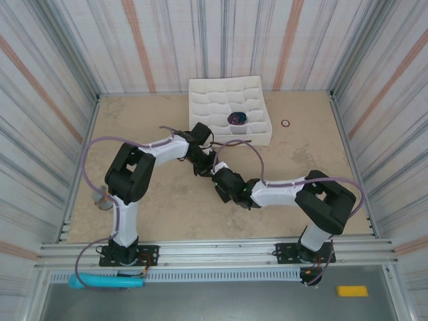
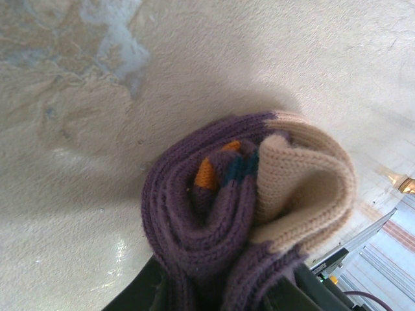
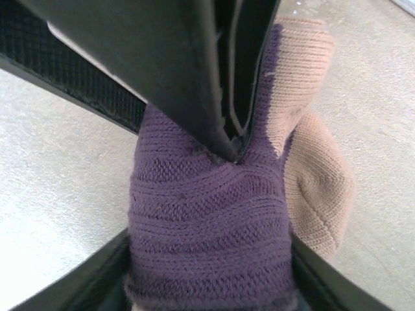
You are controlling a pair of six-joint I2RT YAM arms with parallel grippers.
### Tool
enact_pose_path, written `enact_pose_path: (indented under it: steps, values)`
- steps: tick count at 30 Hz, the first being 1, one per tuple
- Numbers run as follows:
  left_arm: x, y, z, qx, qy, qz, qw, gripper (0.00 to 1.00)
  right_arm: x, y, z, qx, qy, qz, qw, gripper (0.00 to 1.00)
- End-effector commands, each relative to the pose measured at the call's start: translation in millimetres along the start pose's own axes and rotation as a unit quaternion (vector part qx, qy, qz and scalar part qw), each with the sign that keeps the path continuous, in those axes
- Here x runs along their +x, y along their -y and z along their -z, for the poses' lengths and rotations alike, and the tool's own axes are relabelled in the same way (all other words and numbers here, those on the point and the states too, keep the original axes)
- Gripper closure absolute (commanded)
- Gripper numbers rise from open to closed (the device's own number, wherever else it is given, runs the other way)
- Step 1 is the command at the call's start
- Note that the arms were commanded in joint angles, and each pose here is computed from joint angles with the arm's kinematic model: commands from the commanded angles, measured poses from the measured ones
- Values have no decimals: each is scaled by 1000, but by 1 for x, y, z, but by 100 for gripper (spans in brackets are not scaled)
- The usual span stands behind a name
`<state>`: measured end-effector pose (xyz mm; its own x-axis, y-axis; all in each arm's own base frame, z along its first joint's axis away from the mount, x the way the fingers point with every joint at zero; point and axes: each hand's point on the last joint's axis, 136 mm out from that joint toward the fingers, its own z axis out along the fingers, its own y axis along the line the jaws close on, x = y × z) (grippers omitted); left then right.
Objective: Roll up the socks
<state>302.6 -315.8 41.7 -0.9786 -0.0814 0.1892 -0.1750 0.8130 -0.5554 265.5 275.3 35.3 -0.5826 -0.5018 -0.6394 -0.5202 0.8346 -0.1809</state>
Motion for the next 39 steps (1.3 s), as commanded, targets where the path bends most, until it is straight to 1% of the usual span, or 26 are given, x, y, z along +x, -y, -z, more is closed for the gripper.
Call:
enact_pose_path:
  steps: [1, 4, 5, 6, 7, 9, 11, 13, 15, 17, 20, 25, 29, 30, 32, 35, 39]
  values:
    - [15, -31, -12, -43, -34, 30, 998, 99, 3, 11, -6, 15, -10, -25, 1000, 62]
    - [13, -27, -12, -35, -30, 26, 999, 100, 14, 14, -7, -2, -27, -46, 999, 87]
    - [12, -25, -11, -33, -26, 24, 999, 100, 19, 14, -7, -12, -36, -55, 998, 93]
    - [11, -24, -10, -31, -21, 24, 999, 98, 24, 15, -7, -19, -43, -66, 997, 97]
    - [11, -21, -9, -27, -15, 22, 999, 94, 29, 17, -7, -27, -51, -82, 995, 100]
    - [9, -17, -6, -17, -2, 19, 1000, 80, 41, 20, -8, -50, -71, -117, 989, 100]
    - [7, -13, -5, -5, 8, 19, 1000, 63, 54, 20, -9, -82, -96, -160, 979, 100]
    - [5, -8, -4, 9, 16, 16, 1000, 51, 64, 20, -10, -100, -113, -194, 969, 100]
    - [3, -3, 0, 23, 30, 12, 999, 43, 74, 22, -10, -108, -127, -221, 961, 100]
    - [-1, 4, 5, 39, 48, 3, 998, 39, 83, 24, -10, -120, -141, -256, 949, 100]
    - [-5, 17, 14, 72, 74, -17, 995, 37, 94, 27, -11, -138, -168, -305, 927, 100]
    - [-10, 31, 27, 113, 116, -49, 986, 34, 103, 27, -12, -160, -207, -357, 897, 100]
    - [-11, 36, 34, 130, 137, -67, 980, 34, 107, 27, -14, -166, -230, -375, 883, 100]
    - [-12, 36, 34, 132, 140, -70, 979, 34, 109, 28, -15, -167, -234, -381, 879, 100]
    - [-10, 34, 33, 132, 142, -75, 978, 35, 112, 29, -16, -178, -243, -406, 863, 100]
    - [-10, 25, 27, 121, 135, -64, 981, 38, 114, 27, -16, -195, -251, -432, 844, 100]
    - [-8, 22, 18, 119, 133, -57, 982, 39, 116, 29, -16, -194, -259, -446, 834, 100]
